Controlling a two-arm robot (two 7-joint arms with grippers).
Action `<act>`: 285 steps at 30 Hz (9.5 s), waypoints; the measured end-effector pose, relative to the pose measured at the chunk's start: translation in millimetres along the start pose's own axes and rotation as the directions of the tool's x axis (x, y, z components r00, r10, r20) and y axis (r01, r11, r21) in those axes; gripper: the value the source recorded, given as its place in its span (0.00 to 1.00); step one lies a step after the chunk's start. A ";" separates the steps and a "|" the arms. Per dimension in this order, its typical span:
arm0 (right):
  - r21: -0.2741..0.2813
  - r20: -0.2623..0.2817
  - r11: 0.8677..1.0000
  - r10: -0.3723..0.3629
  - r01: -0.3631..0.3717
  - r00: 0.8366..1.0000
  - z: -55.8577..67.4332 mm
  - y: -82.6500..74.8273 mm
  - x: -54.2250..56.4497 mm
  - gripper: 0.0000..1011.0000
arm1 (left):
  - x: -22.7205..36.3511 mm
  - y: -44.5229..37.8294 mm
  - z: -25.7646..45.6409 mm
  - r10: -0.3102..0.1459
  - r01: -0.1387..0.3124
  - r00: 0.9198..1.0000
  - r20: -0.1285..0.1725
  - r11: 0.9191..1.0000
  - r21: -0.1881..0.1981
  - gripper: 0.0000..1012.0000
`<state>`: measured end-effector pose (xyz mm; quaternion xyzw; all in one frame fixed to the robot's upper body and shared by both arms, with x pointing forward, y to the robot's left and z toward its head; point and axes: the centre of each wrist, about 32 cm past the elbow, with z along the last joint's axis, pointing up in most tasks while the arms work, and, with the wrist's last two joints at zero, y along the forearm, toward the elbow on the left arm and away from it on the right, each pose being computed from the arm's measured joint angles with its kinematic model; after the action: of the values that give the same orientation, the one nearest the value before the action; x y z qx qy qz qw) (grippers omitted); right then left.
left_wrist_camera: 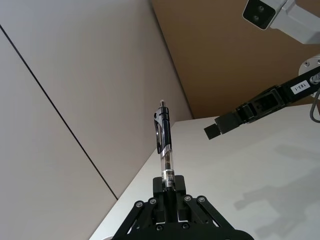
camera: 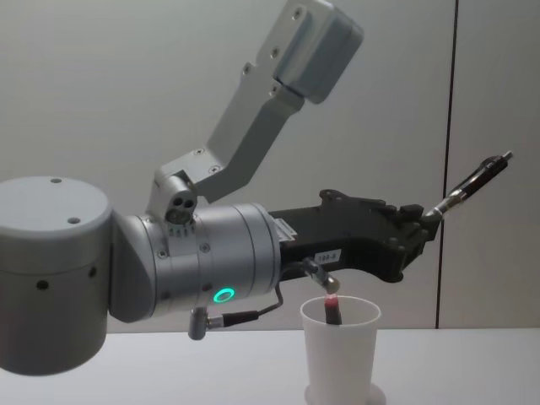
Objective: Place the pen into the pen holder.
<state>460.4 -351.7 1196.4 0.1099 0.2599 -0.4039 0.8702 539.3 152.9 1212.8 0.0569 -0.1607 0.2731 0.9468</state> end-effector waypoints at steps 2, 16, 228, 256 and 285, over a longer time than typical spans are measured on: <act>0.003 0.000 1.000 -0.004 0.004 1.000 -0.6 0.6 -2.5 0.99 | 0.0 0.0 0.0 0.000 0.000 1.000 0.000 1.000 0.000 0.14; 0.024 -0.003 1.000 0.014 -0.014 1.000 -3.9 5.1 -26.1 0.99 | 0.0 0.0 0.0 0.000 0.000 1.000 0.000 1.000 0.000 0.14; 0.264 0.083 0.963 0.031 -0.052 0.996 7.8 86.4 -12.3 0.13 | 0.0 0.0 0.0 0.000 0.000 1.000 0.000 1.000 0.000 0.99; 0.170 0.255 0.970 0.124 -0.171 0.959 21.9 136.0 14.9 0.13 | 0.0 0.0 0.0 0.000 0.000 1.000 0.000 1.000 0.000 0.99; 0.095 0.352 0.976 0.150 -0.195 0.924 26.8 169.4 36.4 0.13 | 0.0 0.0 0.0 0.000 0.000 1.000 0.000 1.000 0.000 0.99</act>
<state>618.5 -275.9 1196.1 0.1162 0.0672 -0.3545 0.9254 539.3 152.9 1212.8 0.0568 -0.1607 0.2731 0.9468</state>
